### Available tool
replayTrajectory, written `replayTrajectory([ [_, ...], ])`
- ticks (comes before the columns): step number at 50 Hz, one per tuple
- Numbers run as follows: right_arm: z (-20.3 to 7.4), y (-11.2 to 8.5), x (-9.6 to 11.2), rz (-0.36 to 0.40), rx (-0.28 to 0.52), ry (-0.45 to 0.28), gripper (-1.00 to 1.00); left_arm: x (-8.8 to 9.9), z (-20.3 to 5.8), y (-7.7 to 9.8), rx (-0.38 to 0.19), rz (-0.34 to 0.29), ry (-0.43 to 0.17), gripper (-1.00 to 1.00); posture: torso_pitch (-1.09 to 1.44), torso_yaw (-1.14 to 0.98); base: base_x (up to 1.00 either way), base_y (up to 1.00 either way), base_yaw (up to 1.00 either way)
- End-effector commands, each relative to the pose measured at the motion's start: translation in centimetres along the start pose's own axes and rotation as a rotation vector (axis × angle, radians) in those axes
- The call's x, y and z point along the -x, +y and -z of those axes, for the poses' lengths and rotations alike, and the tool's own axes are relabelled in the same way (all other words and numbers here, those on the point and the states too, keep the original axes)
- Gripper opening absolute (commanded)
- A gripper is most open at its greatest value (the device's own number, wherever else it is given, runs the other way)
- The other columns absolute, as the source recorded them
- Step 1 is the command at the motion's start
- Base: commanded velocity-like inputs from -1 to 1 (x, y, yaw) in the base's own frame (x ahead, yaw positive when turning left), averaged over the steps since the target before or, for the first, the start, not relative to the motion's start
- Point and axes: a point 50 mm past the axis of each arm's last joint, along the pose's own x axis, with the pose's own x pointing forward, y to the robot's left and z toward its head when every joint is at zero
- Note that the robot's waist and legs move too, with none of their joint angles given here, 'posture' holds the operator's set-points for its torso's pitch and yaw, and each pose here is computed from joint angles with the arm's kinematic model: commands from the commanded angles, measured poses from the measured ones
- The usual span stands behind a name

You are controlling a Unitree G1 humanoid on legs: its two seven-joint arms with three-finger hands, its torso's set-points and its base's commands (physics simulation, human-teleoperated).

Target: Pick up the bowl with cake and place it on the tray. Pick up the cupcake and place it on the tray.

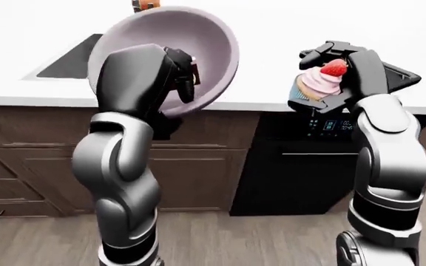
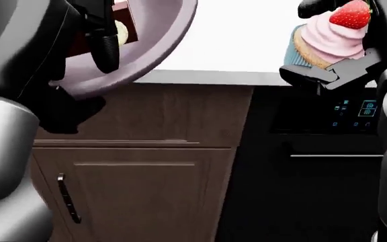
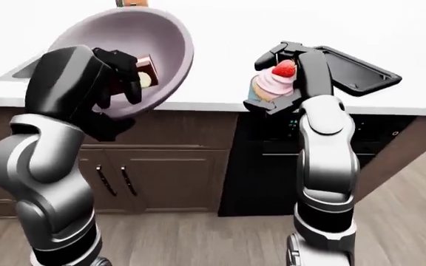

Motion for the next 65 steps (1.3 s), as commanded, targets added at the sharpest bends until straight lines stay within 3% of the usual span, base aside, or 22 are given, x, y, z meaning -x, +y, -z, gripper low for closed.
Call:
replayTrajectory([
  [1,-1.7,-0.2,0.1,0.011,0.0,-0.081,-1.0,0.2,-0.8,1.7,-0.014,-0.1,-0.051,-1.0,0.0,0.0,-0.13,-1.0,0.0],
  [28,-2.4,-0.2,0.4,0.008,-0.005,-0.1,-1.0,0.2,-0.7,1.7,-0.016,-0.099,-0.046,-1.0,0.0,0.0,-0.12,-0.99,0.0],
  [51,-3.4,-0.8,0.6,0.033,-0.004,-0.121,-1.0,0.2,-0.5,2.7,-0.022,-0.117,-0.042,-1.0,0.0,0.0,0.01,0.01,0.0],
  [65,-4.0,-0.9,0.5,0.037,-0.012,-0.13,-1.0,0.2,-0.5,3.1,-0.022,-0.125,-0.043,-1.0,0.0,0.0,0.14,0.66,0.0],
])
